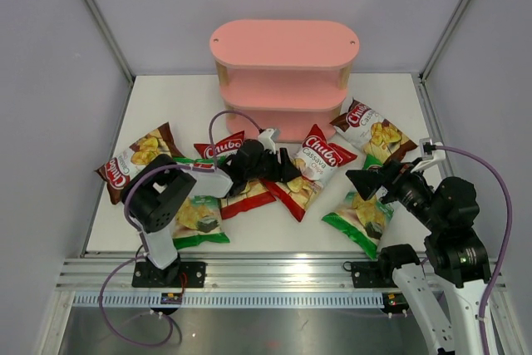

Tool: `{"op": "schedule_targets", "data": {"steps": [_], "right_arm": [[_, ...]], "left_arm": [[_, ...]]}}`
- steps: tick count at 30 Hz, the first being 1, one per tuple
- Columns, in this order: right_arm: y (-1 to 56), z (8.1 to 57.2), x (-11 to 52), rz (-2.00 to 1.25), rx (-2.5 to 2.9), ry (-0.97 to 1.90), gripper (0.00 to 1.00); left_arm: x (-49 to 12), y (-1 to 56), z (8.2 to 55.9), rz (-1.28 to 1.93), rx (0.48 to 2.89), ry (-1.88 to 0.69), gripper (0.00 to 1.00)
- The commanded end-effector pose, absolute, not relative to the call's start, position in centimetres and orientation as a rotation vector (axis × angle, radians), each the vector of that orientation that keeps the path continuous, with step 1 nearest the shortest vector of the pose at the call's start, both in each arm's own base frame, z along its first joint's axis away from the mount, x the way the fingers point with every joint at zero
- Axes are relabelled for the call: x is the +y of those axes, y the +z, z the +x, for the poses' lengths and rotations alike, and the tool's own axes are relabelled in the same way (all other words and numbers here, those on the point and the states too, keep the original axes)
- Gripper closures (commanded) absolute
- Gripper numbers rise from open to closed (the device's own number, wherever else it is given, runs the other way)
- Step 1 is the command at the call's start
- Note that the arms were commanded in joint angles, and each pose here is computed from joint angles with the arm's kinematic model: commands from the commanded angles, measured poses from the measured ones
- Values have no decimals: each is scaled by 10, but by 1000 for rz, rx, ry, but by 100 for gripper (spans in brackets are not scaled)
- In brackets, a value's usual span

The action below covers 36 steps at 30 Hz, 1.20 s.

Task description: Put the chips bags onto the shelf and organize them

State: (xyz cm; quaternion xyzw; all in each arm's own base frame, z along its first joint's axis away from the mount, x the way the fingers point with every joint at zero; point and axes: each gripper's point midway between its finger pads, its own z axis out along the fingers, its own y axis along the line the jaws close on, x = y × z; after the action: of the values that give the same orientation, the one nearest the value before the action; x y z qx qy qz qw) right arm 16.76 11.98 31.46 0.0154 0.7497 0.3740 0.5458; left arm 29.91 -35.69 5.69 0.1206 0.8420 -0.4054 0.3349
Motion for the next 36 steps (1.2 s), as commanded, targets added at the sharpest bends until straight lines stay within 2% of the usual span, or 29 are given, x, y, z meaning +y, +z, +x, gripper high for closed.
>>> {"op": "schedule_targets", "data": {"steps": [1,2,5,11,12,14,15,18,19,22,28,32,36], "right_arm": [[326,164,123,8,1737,910,0],[326,164,123,6,1736,911,1],[323,166,123,14,1748,912,1],[312,171,123,37,1766,910,1],[310,172,123,37,1773,908,0],[305,174,122,45,1786,901,1],[302,175,122,51,1795,901,0],[288,182,122,63,1836,890,0],[285,183,123,70,1844,895,1],[272,188,126,87,1878,914,0],[258,194,129,105,1900,939,1],[251,198,129,120,1917,932,1],[250,196,125,115,1929,902,1]], "left_arm": [[-345,38,282,235,2260,-1015,41],[-344,39,284,189,2259,-1012,51],[-342,51,279,140,2230,-1026,56],[-338,90,275,-16,2127,-1066,74],[-339,96,273,-40,2113,-1091,80],[-338,111,271,-79,2076,-1134,83],[-339,117,268,-81,2064,-1153,88],[-339,140,262,-110,2008,-1215,91],[-339,146,260,-119,1997,-1231,96],[-335,177,256,-143,1911,-1259,100],[-327,215,256,-166,1813,-1258,100],[-327,181,265,-164,1952,-1108,100],[-311,146,266,-221,2051,-947,79]]}}
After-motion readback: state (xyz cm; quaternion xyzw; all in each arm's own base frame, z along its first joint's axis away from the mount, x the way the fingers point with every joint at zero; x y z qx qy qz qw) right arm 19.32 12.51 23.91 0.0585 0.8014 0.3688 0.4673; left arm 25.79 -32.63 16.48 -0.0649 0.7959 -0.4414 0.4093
